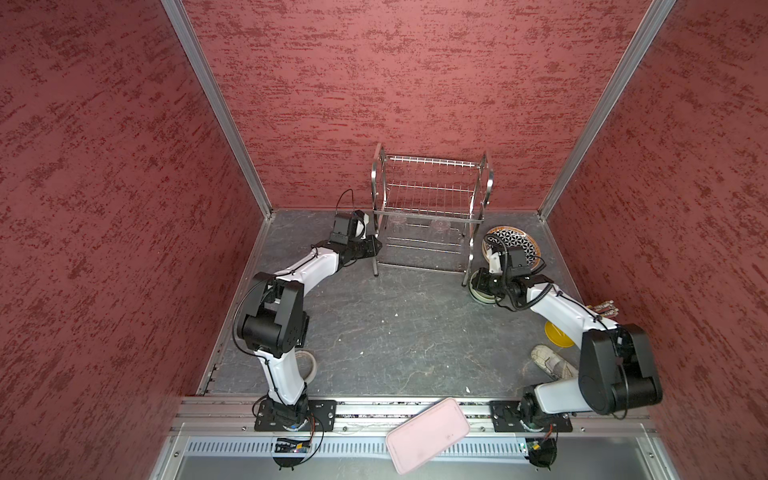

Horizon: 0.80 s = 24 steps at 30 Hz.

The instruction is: Unload the mixed dishes from the dish rack

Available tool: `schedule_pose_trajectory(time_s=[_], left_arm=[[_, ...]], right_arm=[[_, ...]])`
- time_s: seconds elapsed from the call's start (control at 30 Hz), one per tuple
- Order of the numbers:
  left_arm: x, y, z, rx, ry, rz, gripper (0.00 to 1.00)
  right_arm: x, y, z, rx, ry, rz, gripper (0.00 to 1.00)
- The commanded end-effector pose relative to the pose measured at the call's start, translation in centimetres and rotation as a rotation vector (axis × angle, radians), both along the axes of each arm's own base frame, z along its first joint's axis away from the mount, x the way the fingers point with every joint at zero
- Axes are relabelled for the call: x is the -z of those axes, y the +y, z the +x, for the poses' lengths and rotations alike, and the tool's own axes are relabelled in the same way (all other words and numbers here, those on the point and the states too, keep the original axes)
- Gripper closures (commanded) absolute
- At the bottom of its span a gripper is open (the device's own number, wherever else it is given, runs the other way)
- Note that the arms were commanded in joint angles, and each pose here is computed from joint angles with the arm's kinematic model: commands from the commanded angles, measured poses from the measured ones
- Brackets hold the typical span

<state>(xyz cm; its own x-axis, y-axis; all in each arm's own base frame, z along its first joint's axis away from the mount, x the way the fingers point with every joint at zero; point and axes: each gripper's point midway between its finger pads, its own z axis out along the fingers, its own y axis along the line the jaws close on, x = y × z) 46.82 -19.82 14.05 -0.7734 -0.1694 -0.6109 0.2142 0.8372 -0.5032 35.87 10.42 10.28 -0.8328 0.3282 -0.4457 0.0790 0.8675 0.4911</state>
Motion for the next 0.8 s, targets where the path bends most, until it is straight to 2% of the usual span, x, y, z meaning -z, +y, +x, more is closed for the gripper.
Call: schedule_pose_trajectory(time_s=[0.0,0.27,0.6,0.67,0.77], left_arm=[[-1.6,-0.2,-0.1,0.009,-0.036,-0.008,0.72],[-1.6,-0.2,-0.2,0.009,-0.036,-0.006,0.72],[-1.7,-0.6,-0.4,0.016,-0.041,-0.011,0.71],[-1.7,-0.7,-0.5,0.018,-0.042,-0.01,0.65],[-1.8,-1.1,-0.6,0.025,-0.044,-0.011,0.64]], right_arm=[[-0.6,0.0,0.4,0.003,-0.026,-0.005,1.0],[0.1,0.2,0.3,0.001,-0.014,0.006,1.0],[-6.5,-0.7,-0.4,0.029,-0.146,-0.015,1.0],[-7.9,-0.6,-0.6,0.027,-0.176,-0.012,1.0],[-9.3,0.3,-0.5,0.01,-0.214,-0.006,0.97]])
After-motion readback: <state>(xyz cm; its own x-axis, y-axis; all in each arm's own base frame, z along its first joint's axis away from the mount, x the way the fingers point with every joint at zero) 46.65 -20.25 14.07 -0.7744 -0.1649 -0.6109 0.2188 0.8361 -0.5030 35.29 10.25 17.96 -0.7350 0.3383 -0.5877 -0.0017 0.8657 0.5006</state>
